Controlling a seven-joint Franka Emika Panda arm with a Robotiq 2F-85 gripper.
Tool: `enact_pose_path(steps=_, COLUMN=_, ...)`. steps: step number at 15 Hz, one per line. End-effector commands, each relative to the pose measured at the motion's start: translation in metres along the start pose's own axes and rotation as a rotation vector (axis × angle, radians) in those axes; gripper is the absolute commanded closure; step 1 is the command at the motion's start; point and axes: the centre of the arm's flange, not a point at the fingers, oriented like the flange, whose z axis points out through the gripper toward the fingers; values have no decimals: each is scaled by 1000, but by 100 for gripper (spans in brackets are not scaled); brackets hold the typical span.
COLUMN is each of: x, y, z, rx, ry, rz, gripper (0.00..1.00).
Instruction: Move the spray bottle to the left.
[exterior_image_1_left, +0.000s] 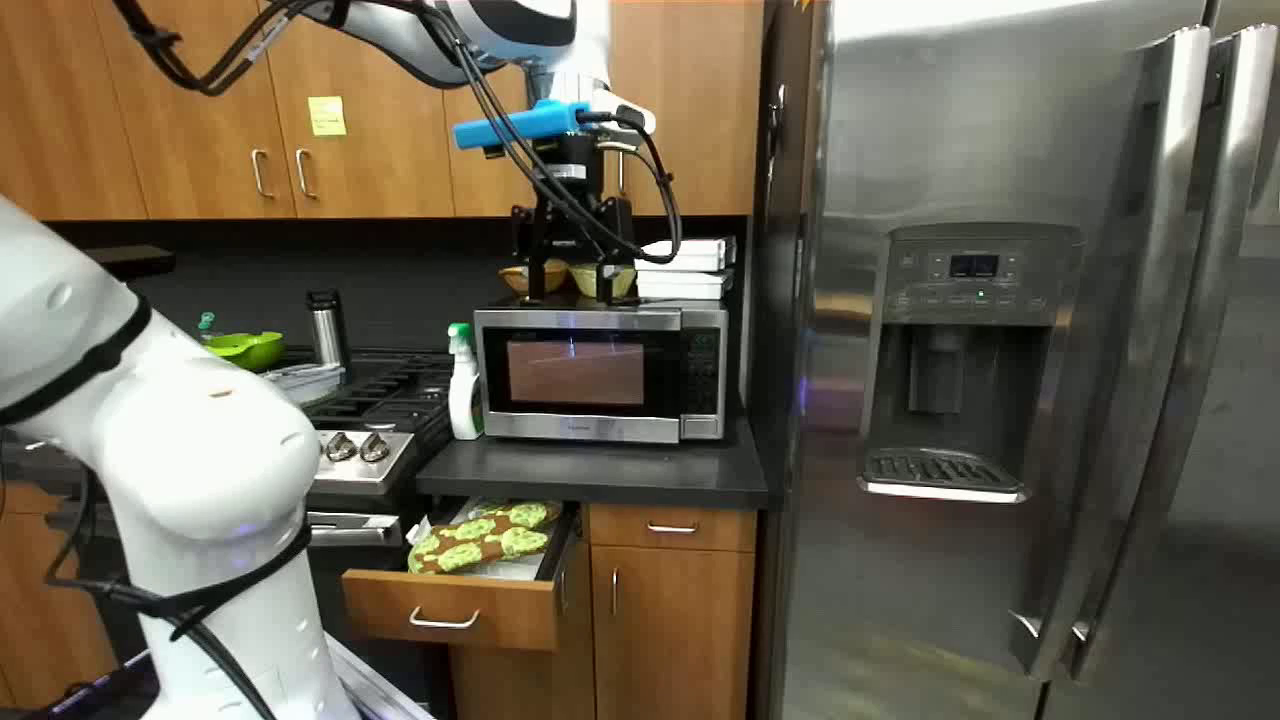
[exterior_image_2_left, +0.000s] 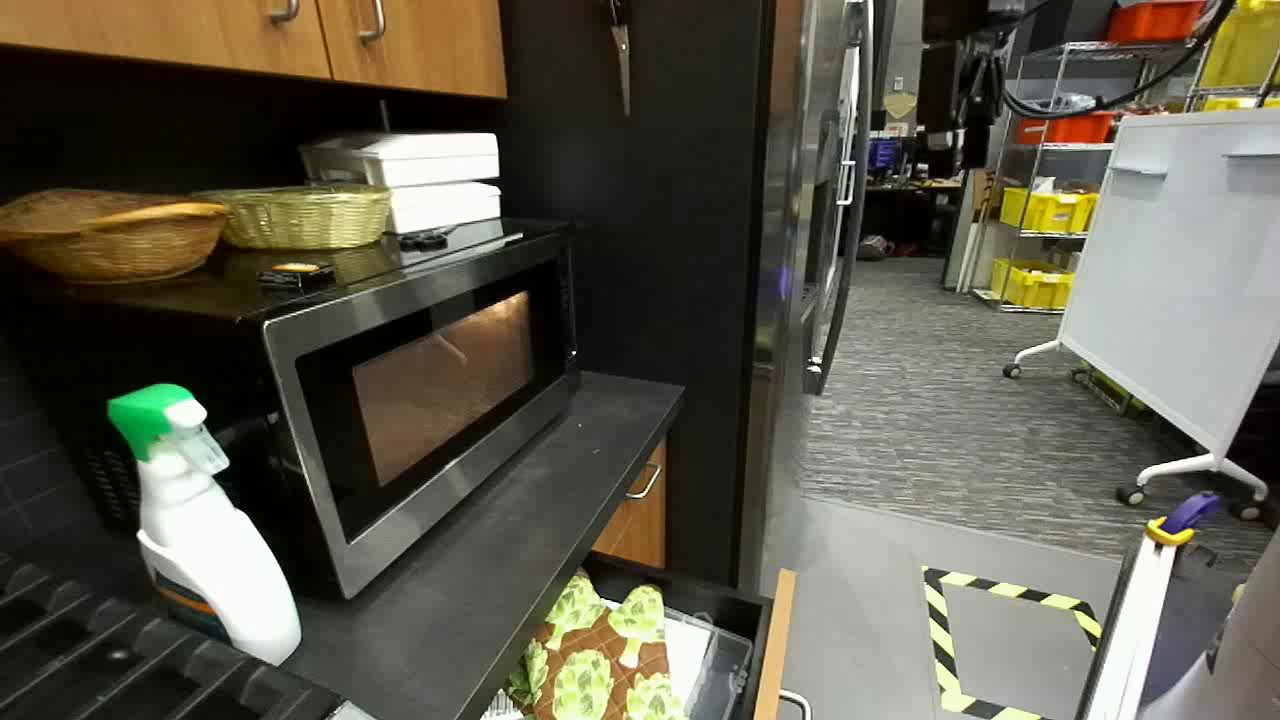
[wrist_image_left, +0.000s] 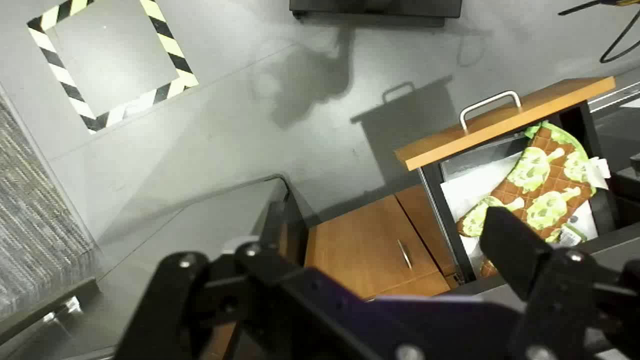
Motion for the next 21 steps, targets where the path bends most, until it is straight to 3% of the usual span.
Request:
enact_pose_path(steps=1, x=0, y=0, z=0, rx=0, ry=0, rz=0, gripper=0)
enact_pose_path(steps=5, x=5, y=-10, z=-1, rx=-5, ry=1, rz=-17, gripper=0)
enact_pose_path(steps=14, x=43, y=-68, z=-8, rx=-19, ry=15, rz=-77, gripper=0)
enact_pose_path(steps=21, x=93, y=-147, z=-10, rx=-2, ry=42, rz=-179, gripper=0)
